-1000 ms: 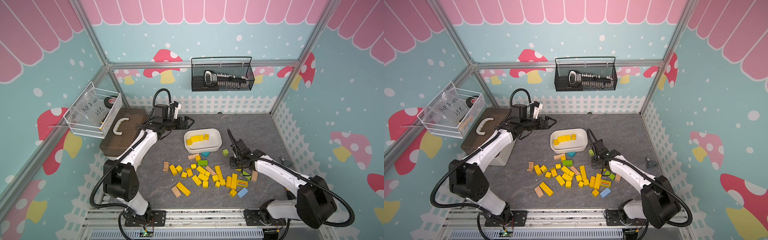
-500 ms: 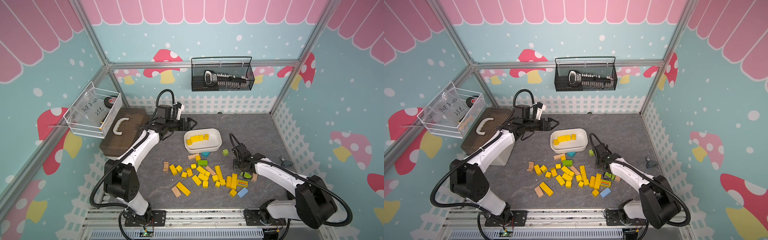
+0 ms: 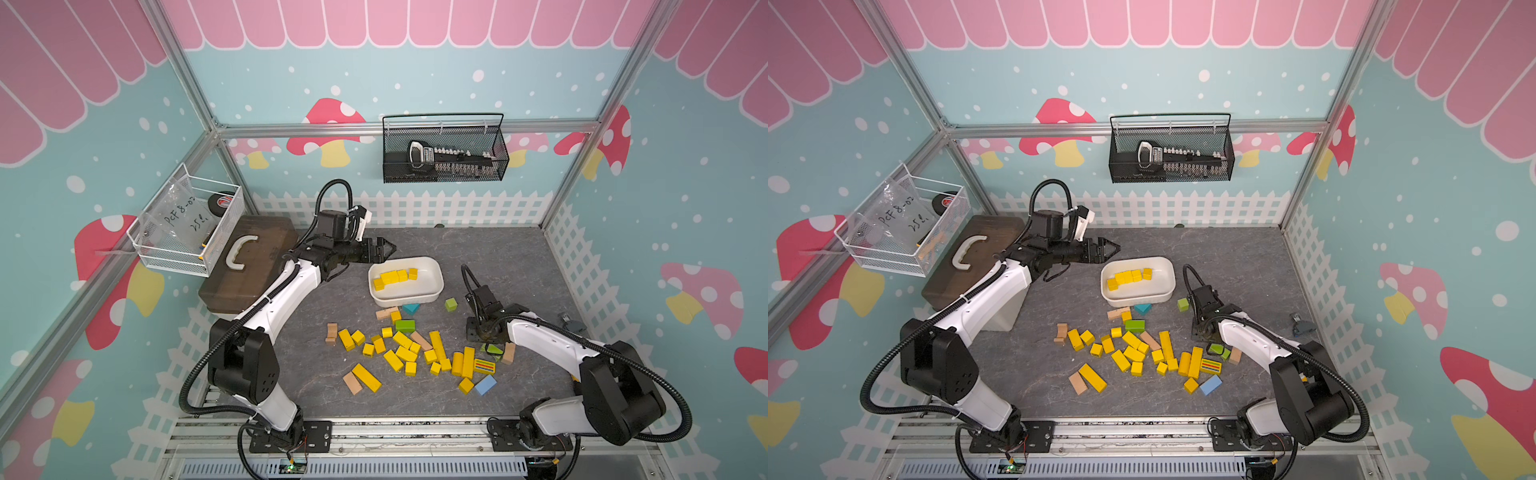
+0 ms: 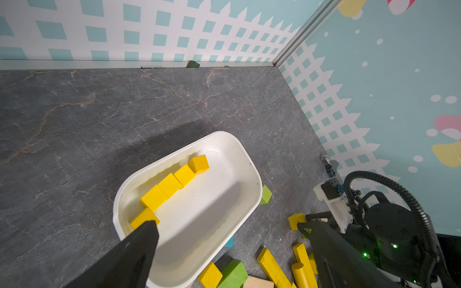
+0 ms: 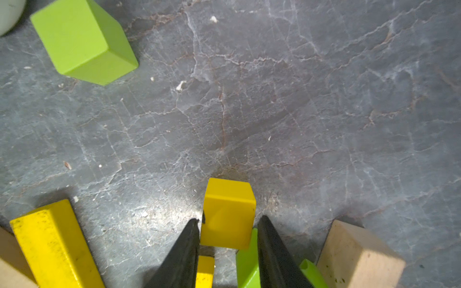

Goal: Pick out the yellow building blocks
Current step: Pick up the building block from the center of the board.

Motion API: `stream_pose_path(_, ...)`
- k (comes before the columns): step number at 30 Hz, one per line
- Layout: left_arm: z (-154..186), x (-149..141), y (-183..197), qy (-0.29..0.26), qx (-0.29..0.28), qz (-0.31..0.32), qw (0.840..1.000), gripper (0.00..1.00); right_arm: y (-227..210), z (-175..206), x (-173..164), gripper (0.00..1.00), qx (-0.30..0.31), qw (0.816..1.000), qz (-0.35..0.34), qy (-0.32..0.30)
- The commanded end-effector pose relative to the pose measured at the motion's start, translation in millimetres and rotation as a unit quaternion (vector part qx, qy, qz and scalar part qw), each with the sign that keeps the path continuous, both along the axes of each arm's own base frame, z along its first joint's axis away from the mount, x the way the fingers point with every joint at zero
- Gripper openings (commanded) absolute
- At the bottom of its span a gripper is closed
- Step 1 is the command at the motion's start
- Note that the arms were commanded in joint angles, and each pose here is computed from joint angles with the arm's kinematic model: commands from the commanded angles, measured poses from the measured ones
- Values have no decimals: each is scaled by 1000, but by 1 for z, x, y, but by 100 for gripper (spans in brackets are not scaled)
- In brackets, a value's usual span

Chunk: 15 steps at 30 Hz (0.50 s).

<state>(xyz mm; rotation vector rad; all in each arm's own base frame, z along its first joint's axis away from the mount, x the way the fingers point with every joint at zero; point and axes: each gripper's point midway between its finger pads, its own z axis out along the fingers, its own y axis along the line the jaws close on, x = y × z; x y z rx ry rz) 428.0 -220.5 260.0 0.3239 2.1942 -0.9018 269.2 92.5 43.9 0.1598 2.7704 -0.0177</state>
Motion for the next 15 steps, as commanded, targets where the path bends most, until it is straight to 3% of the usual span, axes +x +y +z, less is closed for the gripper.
stream_pose_path(1,9,3,0,-13,7,-1,1000,100,1,2,4,36,10,1000,-8,-2)
stream_pose_path(12,10,1,-1,-14,8,-3,1000,100,2,-7,4,35,18,1000,-11,17)
stream_pose_path(15,11,1,-1,-15,8,-3,1000,100,1,-7,4,29,19,1000,-12,16)
